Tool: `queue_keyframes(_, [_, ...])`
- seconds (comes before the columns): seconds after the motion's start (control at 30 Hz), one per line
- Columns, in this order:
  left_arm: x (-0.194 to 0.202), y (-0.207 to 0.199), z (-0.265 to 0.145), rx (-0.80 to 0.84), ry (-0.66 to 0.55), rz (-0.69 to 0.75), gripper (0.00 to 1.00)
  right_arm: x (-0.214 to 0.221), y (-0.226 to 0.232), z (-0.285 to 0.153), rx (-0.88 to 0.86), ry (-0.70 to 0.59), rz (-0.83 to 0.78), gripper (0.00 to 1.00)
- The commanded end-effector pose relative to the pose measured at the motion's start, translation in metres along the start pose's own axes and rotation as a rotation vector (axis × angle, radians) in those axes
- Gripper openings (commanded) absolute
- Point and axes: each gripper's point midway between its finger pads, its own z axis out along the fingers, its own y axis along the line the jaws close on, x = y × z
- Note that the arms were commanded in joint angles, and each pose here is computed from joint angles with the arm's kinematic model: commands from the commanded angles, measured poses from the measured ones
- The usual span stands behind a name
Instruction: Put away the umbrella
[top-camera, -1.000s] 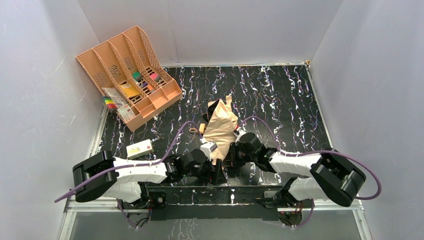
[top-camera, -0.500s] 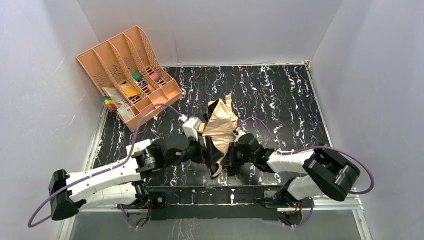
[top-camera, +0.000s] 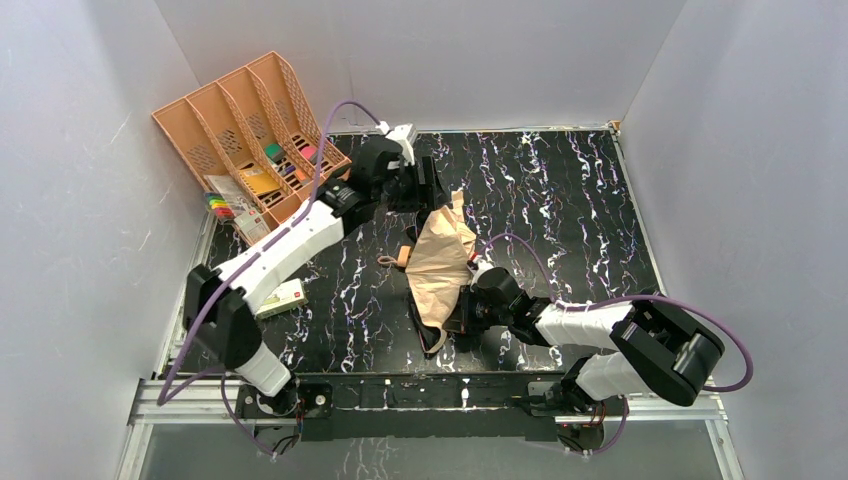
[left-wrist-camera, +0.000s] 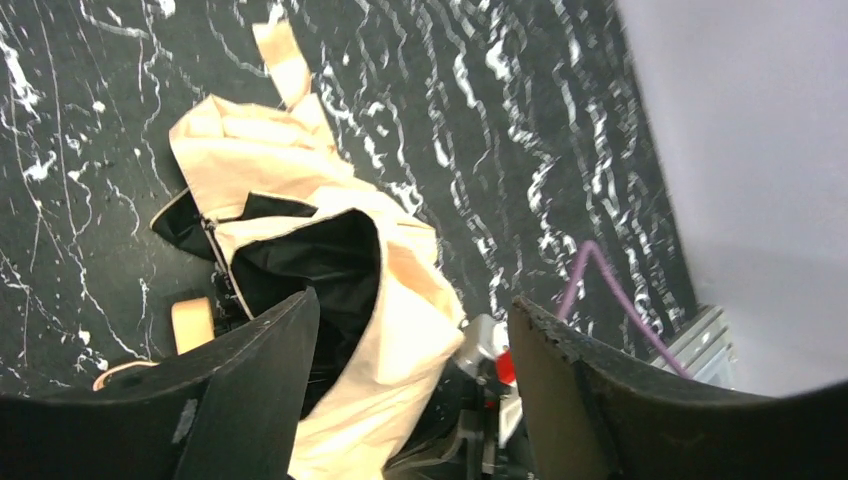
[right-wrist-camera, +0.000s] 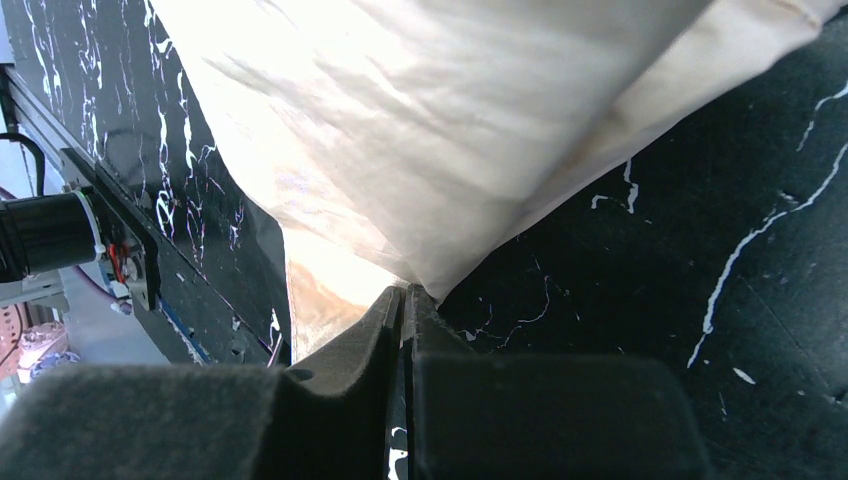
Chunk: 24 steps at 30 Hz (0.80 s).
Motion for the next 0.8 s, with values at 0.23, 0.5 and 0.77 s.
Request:
queue_keyframes(0.23, [0.01,0.015,0.037,0.0,0.182,0.045,0.57,0.008,-0.02,0.001,0.089,0.027,-0.017,0.13])
queue_keyframes(0.5, [0.004,0.006,0.049,0.052,0.176,0.044,0.32,0.009,-0.022,0.002,0.097,0.031,-0.013,0.14])
queue_keyframes(0.77, [0.003,0.006,0.047,0.078,0.185,0.035,0.04,0.008,-0.026,0.006,0.118,0.017,0.021,0.11])
